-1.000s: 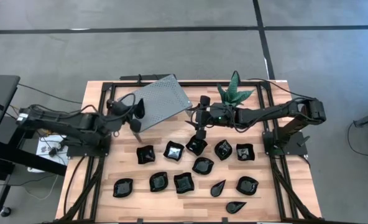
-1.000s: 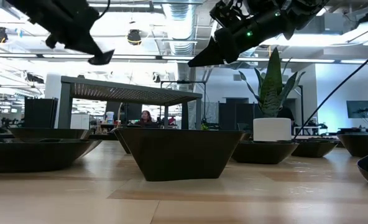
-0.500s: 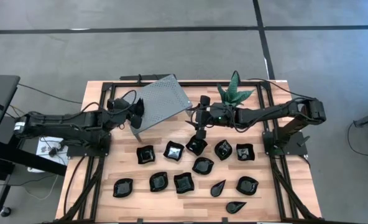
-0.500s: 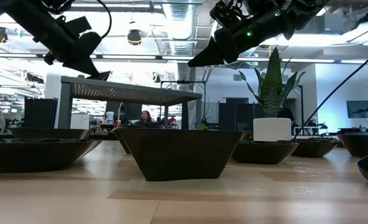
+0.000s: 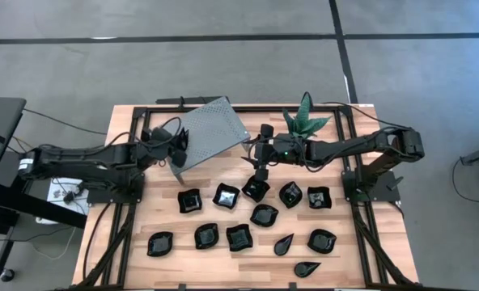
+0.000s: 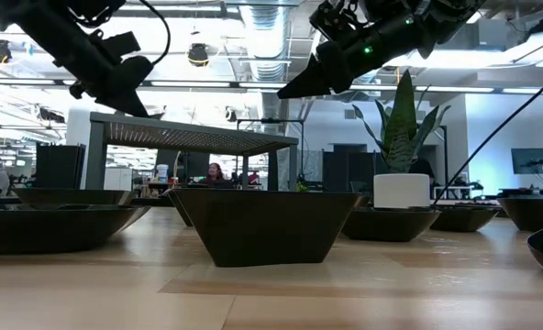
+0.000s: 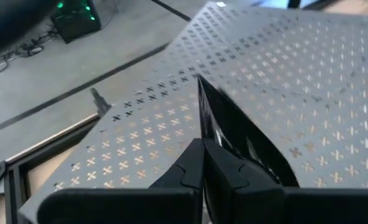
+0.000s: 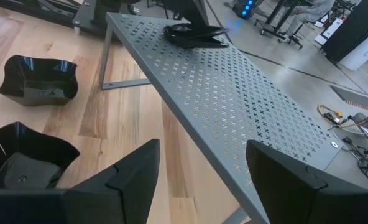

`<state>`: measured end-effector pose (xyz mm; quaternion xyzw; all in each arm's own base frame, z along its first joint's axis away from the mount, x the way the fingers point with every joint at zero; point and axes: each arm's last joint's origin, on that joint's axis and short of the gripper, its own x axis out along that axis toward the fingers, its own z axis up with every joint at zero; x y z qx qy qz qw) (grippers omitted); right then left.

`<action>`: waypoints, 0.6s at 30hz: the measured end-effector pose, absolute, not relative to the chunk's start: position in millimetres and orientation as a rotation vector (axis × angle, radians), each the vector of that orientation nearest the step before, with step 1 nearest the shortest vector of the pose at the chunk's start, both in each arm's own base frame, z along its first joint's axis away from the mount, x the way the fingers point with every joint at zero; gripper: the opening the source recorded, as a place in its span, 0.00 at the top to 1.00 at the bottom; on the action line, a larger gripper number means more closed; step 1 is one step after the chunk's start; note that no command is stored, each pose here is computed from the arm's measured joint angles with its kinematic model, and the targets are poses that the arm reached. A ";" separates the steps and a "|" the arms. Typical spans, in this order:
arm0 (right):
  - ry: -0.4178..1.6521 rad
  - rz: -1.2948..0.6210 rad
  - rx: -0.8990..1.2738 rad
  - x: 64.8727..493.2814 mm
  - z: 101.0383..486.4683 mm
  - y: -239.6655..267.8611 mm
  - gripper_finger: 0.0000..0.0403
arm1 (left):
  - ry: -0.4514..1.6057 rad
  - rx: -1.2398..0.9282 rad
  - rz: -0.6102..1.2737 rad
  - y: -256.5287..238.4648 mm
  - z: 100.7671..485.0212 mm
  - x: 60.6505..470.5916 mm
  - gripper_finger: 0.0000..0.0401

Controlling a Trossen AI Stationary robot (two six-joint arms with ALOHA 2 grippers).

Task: Pick & Place Mini shaped plates
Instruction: Stack the black drop-shaped plate on the black drop-shaped plate on the shelf

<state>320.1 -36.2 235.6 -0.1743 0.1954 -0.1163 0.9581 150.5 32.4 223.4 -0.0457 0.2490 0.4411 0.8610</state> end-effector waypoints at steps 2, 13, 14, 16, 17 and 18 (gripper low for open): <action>0.397 -0.236 -0.354 320.1 235.6 -36.2 0.42 | 0.542 -0.087 0.914 32.3 221.6 152.6 0.98; 0.397 -0.236 -0.353 320.1 235.6 -36.3 0.42 | 0.538 -0.093 0.906 32.0 222.0 152.7 0.82; 0.397 -0.236 -0.353 320.1 235.6 -36.2 0.42 | 0.529 -0.097 0.906 32.0 222.6 153.2 0.80; 0.397 -0.236 -0.353 320.1 235.6 -36.2 0.42 | 0.517 -0.101 0.899 31.1 225.8 154.2 0.77; 0.397 -0.236 -0.353 320.1 235.5 -36.2 0.42 | 0.502 -0.106 0.893 30.4 229.5 155.3 0.76; 0.400 -0.235 -0.353 320.0 235.3 -36.2 0.42 | 0.482 -0.112 0.885 29.5 234.6 156.8 0.75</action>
